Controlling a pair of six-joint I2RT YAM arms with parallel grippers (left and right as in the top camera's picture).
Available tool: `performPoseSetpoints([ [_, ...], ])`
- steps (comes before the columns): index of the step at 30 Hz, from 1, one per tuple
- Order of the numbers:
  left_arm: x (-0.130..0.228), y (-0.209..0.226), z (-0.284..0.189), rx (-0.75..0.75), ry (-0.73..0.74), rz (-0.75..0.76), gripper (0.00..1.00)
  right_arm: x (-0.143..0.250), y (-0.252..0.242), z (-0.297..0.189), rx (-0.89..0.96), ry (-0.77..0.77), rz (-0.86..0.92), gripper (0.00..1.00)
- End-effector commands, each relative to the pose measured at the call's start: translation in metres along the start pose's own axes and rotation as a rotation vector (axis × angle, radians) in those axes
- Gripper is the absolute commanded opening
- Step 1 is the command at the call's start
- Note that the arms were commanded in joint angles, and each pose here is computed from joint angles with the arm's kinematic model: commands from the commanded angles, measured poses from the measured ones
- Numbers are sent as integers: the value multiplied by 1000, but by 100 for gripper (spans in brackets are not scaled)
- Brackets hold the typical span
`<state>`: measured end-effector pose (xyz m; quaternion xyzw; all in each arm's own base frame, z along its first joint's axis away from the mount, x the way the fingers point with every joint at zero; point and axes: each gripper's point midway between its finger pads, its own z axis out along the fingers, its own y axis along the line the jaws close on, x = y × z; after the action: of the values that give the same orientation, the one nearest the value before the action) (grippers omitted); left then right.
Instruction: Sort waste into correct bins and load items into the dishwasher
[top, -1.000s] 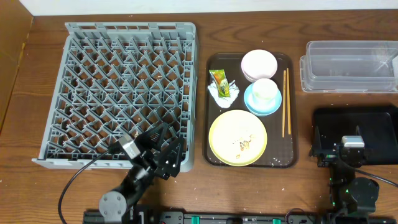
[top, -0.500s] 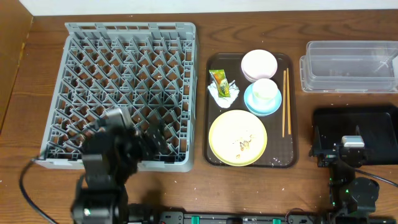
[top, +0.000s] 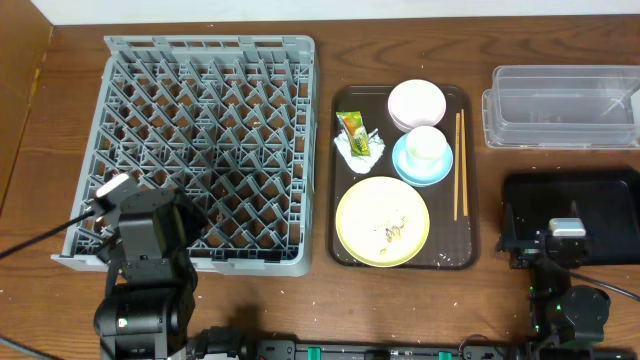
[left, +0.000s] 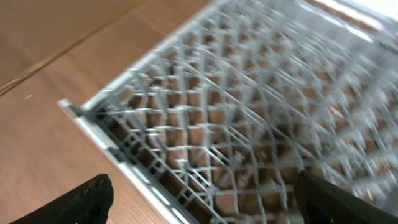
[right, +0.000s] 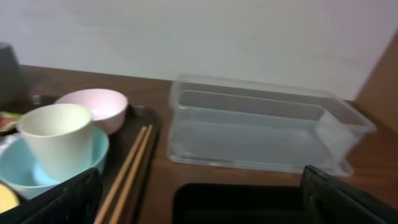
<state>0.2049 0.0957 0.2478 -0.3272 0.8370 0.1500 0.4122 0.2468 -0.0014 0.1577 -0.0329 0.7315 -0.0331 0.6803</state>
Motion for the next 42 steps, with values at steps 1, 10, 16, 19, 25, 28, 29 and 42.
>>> performPoseSetpoints([
  [1, -14, 20, -6, -95, -63, -123, 94, -4, 27, -2, -162, -17, 50, 99],
  [10, -9, 11, -5, -45, -34, -122, 94, -78, 69, -29, -521, -203, 557, 99],
  [16, -9, 11, -5, -45, -34, -122, 94, -167, 35, -70, -488, -628, 604, 99],
  [19, -9, 11, -5, -45, -34, -122, 94, -190, 16, -78, -419, -694, 665, 99],
  [25, -9, 11, -5, -45, -34, -122, 94, -241, 11, -77, -392, -693, 619, 99],
  [28, -9, 11, -5, -45, -34, -122, 94, -271, 28, -67, -468, -655, 496, 99],
  [29, -9, 11, -5, -45, -34, -122, 94, -281, 37, -63, -512, -637, 436, 99],
  [42, -9, 11, -5, -45, -34, -122, 94, -320, 147, 18, -1423, 129, 305, 99],
])
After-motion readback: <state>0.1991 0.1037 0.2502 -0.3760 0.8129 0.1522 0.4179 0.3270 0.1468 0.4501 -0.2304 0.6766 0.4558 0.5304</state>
